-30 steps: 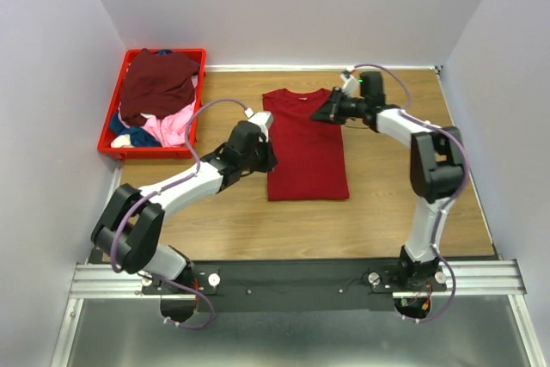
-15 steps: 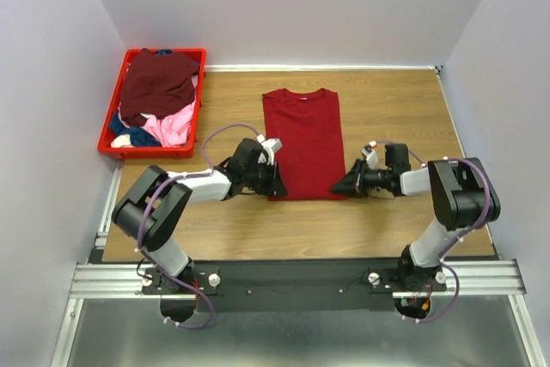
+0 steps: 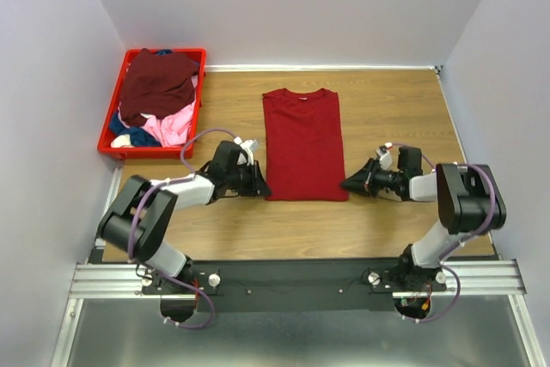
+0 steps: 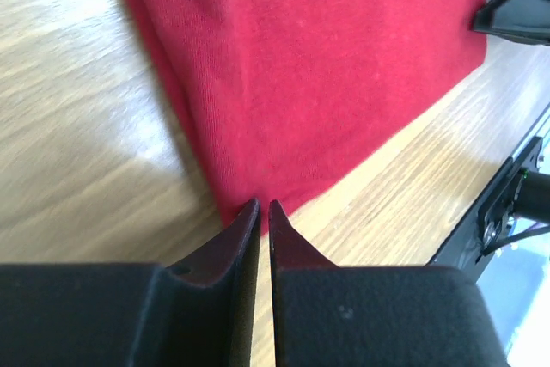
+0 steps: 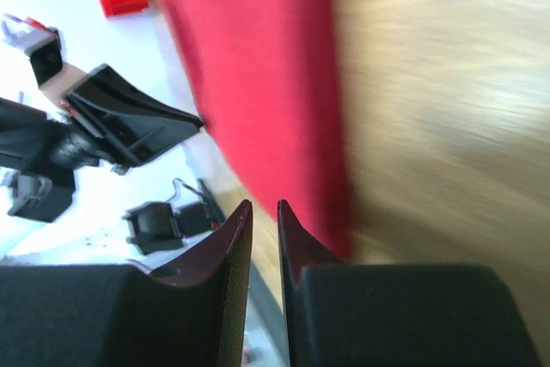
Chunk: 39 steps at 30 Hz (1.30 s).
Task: Fold and stack the t-shirts
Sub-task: Fold the tshirt
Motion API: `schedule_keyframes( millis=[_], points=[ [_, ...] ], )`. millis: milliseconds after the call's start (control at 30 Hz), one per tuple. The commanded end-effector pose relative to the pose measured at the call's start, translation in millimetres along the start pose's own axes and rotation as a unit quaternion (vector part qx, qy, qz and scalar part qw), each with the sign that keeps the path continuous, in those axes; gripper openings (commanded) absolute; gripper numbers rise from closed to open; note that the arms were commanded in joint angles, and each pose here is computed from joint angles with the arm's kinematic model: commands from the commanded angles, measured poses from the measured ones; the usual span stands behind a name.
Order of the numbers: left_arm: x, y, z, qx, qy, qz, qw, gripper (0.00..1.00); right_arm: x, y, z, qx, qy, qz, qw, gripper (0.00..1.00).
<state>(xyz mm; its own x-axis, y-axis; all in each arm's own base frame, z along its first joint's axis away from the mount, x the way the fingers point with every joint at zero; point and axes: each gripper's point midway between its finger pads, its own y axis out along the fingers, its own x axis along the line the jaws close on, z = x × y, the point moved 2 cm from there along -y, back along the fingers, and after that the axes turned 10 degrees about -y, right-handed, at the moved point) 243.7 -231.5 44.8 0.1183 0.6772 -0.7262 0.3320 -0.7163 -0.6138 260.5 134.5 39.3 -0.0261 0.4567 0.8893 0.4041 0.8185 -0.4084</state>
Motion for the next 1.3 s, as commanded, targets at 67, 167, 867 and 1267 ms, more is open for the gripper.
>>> schedule_keyframes(
  millis=[67,167,867,1267],
  points=[
    [-25,-32,-33,-0.084,0.048,-0.027,0.995,0.18,65,19,-5,0.028,-0.137,-0.017,0.990,0.25],
    [-22,-42,-44,-0.113,0.058,-0.060,0.990,0.21,87,45,12,0.055,-0.156,-0.051,0.985,0.25],
    [-8,-58,-48,-0.141,0.079,-0.150,0.975,0.49,68,88,38,0.107,-0.183,0.031,0.977,0.29],
    [-15,-38,-38,-0.120,0.114,-0.208,0.964,0.61,33,-16,-5,0.015,-0.216,0.408,0.887,0.57]
  ],
)
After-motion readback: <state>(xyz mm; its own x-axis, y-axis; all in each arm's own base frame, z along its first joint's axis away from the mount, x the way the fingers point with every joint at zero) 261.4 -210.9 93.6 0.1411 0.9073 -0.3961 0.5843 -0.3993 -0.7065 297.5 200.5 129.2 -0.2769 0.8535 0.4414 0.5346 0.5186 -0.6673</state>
